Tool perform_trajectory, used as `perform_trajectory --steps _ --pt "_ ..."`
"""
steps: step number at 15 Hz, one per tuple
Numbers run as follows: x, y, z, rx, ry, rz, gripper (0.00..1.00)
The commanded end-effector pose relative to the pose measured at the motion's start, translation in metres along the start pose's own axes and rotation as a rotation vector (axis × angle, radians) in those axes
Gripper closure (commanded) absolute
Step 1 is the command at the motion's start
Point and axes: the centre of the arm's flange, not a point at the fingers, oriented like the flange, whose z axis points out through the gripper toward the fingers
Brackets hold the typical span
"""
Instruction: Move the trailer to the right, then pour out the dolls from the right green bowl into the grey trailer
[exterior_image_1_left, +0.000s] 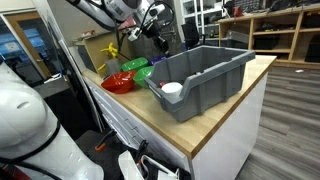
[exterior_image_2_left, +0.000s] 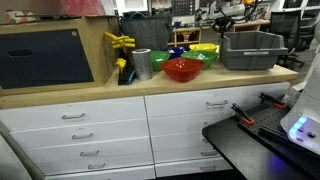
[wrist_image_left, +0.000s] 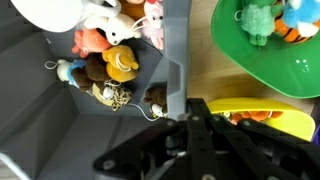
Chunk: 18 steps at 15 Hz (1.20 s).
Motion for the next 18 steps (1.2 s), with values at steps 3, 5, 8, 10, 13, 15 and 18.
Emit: perform_trajectory --steps 3,5,8,10,13,15,18 --pt "0.025 0.029 -0.002 -0.040 0.043 0.049 1.00" --pt "0.026 0.032 -0.005 -0.039 0.037 0.064 1.00" --pt "0.024 0.031 -0.006 -0.031 0.024 0.078 1.00" --pt "0.025 0.021 -0.010 -0.008 0.025 0.076 1.00" --pt "0.024 -0.007 -0.025 0.044 0.042 0.052 1.00" --pt "0.019 -0.028 -0.038 0.081 0.044 0.032 1.00" --pt "0.006 -0.050 -0.045 0.119 0.016 0.030 1.00"
